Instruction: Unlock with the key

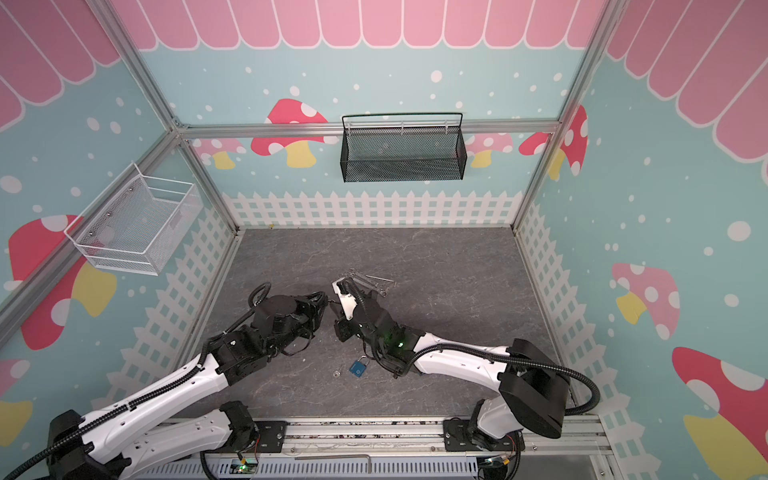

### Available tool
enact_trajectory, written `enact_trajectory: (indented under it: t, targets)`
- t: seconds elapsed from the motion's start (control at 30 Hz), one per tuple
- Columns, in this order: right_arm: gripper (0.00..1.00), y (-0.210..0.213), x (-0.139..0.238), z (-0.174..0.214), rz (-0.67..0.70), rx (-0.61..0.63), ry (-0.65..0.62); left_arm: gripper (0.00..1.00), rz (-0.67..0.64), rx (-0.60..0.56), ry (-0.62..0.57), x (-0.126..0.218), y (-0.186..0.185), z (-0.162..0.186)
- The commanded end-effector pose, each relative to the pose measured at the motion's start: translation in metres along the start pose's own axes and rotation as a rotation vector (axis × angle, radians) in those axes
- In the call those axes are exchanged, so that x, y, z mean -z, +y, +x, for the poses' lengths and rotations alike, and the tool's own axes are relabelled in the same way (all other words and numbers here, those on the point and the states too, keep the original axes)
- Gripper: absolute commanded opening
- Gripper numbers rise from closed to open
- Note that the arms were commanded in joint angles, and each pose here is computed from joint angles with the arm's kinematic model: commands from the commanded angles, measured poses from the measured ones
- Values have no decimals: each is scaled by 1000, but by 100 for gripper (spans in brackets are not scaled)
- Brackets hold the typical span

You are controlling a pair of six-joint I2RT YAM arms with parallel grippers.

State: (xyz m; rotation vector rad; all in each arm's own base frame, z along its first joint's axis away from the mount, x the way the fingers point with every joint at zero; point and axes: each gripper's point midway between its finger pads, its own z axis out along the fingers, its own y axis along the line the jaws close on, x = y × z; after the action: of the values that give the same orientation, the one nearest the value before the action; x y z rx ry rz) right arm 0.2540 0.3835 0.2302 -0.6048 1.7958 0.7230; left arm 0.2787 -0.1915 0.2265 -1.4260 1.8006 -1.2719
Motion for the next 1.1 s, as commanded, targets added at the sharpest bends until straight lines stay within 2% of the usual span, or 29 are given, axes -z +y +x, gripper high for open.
enact_trajectory:
  t: [0.0,0.27,0.53,0.7,1.07]
  targets:
    - [0,33,9,-6,-106,33,-33,0,90,42,-4,5,-32,2]
    - [0,45,6,0,-140,39,-16,0,95,53,-19,-1,-38,3]
    - [0,57,0,4,-176,44,4,0,90,10,-73,1,-43,-4]
    - [0,63,-5,1,-177,41,6,0,93,22,-56,-3,-45,1]
    - [0,83,-4,-18,-277,8,22,0,64,-116,-90,-1,-47,2]
